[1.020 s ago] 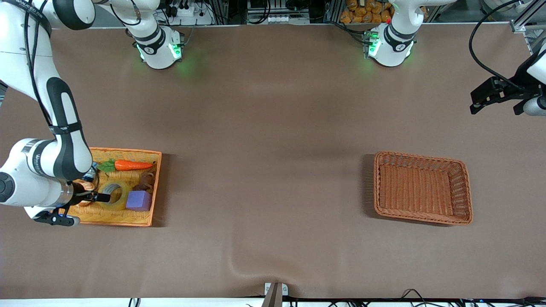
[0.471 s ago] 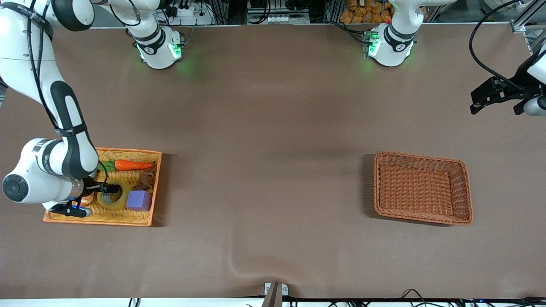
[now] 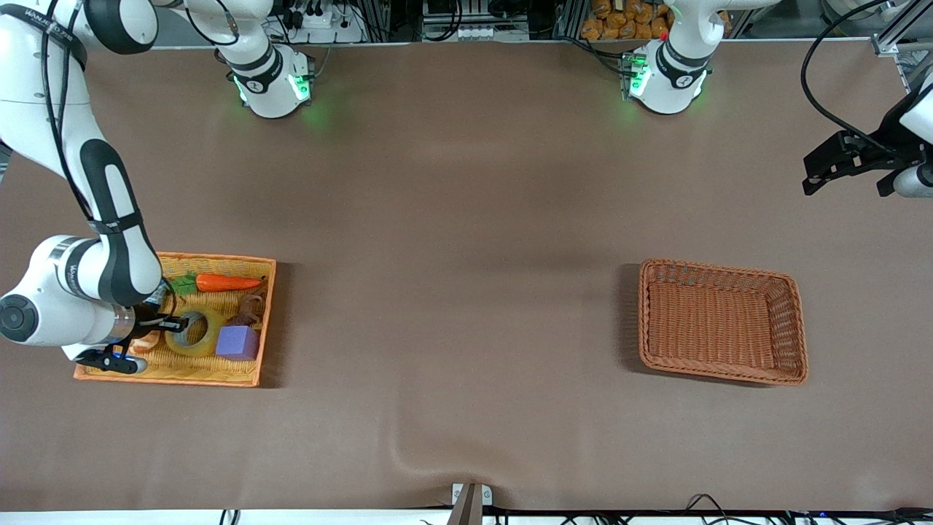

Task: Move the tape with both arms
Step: 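Lower the right gripper onto the yellow tape roll in the yellow basket, then close the right gripper on the tape rim and lift it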

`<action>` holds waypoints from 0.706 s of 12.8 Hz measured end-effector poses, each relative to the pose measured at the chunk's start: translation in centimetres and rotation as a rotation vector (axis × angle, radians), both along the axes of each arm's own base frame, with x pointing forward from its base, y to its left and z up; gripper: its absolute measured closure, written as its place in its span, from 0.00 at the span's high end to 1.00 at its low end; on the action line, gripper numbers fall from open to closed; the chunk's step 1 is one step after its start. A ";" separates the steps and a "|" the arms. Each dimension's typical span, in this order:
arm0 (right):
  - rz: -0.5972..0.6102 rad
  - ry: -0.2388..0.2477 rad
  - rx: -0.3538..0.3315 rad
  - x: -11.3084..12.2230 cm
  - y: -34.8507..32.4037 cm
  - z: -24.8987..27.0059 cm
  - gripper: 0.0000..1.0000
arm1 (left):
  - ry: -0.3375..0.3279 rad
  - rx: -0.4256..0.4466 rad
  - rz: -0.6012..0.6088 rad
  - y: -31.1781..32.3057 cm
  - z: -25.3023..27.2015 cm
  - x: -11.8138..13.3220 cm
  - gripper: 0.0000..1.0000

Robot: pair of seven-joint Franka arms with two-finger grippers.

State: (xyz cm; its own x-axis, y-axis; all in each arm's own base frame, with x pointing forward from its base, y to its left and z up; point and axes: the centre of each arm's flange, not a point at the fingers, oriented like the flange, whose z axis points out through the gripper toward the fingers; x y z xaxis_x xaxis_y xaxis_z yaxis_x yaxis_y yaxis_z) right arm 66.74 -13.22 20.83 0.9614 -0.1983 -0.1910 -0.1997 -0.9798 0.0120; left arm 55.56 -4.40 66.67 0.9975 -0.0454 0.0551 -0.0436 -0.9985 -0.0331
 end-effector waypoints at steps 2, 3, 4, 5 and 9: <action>-0.009 -0.019 -0.004 0.2 -0.7 0.4 0.22 | -0.002 0.000 0.000 0.0 0.1 -0.1 1.00; -0.015 -0.044 -0.009 0.7 -1.2 1.3 0.22 | -0.003 0.000 0.000 0.0 0.2 -0.1 1.00; -0.020 -0.074 -0.015 1.4 -1.7 2.7 0.22 | -0.003 0.000 0.000 0.0 0.2 -0.1 1.00; -0.022 -0.108 -0.023 2.1 -2.1 4.7 0.22 | -0.003 0.000 0.000 0.0 0.2 -0.1 1.00; 0.006 -0.178 -0.016 2.8 -0.1 11.6 0.22 | -0.003 0.000 -0.002 -0.1 0.2 -0.1 1.00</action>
